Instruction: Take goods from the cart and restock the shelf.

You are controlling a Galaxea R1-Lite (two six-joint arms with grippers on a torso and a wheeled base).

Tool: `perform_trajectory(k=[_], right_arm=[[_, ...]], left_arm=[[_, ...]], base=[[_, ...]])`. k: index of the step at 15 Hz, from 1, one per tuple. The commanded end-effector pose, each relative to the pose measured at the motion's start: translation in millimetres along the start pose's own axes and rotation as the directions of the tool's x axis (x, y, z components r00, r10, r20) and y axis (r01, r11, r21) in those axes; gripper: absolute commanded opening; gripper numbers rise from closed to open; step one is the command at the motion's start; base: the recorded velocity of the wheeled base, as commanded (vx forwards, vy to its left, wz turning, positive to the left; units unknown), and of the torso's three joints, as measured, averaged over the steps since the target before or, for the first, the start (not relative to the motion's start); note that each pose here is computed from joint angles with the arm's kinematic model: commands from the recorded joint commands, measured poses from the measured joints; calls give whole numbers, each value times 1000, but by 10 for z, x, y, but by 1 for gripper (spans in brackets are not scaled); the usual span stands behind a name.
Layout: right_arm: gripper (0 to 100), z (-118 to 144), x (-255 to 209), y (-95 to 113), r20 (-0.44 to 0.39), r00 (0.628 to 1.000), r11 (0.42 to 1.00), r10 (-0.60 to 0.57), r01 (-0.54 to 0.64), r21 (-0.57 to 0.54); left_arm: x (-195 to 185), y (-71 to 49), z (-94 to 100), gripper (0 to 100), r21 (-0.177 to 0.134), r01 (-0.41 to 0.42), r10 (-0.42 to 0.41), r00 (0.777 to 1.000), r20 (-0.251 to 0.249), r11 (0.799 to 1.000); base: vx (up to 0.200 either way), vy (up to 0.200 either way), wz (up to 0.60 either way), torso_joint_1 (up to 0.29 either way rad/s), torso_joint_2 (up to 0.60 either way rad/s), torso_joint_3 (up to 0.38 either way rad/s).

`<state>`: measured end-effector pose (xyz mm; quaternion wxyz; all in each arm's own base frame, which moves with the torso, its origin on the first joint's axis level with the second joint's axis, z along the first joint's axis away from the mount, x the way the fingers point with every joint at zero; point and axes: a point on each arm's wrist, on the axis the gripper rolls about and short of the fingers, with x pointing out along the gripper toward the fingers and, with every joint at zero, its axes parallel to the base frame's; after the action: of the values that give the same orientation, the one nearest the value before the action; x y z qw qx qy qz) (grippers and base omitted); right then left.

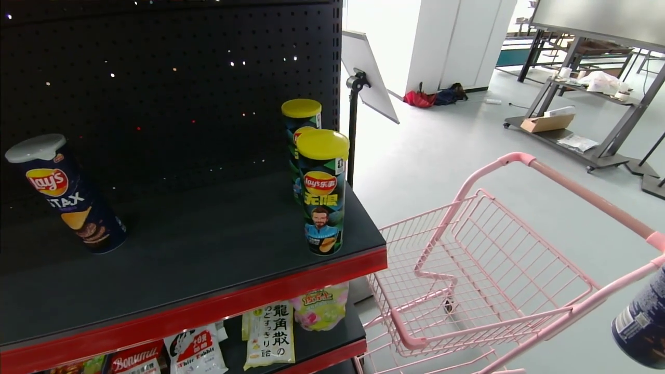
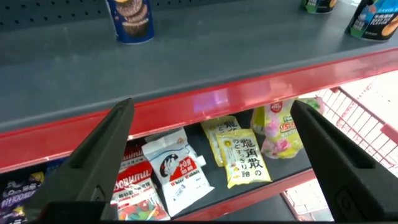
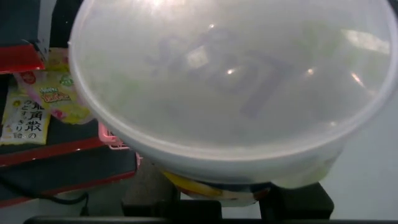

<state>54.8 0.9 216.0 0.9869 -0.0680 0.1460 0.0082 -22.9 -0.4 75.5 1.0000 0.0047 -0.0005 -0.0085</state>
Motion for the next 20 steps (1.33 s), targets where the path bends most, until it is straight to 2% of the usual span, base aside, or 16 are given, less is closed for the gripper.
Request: perform_trajectory(k=[1,10,12,16,18,20], right_arm=[[0,46,90,-4,-30,1000,1000,0,0,-2],[0,-26,125,2,-61,998,1000,-1,1,-10],[0,-61,100,6,-57,998,1000,-2,2,-6],[0,-323,-144,40,17,1000,996,8,-9,87],[0,-490,-274,72,74,995,994,67,-73,76],[0,-573,-308,83,86,994,994,75,-81,70]], left_arm=[[1,0,0,100,0,-2,2,1000,-1,1000],[1,0,0,100,0,0,0,1000,-1,1000],[1,0,0,100,0,0,0,1000,-1,1000],[1,0,0,100,0,0,0,1000,-1,1000],[1,0,0,100,0,0,0,1000,-1,1000],[1,0,0,100,1,0,0,1000,-1,1000]], base=[[0,0,0,163,-364,-203],[0,0,600,15,-20,-13],[0,0,0,0,0,0],[0,0,0,0,0,0],[0,200,0,-2,5,0],[0,200,0,-7,-7,7]])
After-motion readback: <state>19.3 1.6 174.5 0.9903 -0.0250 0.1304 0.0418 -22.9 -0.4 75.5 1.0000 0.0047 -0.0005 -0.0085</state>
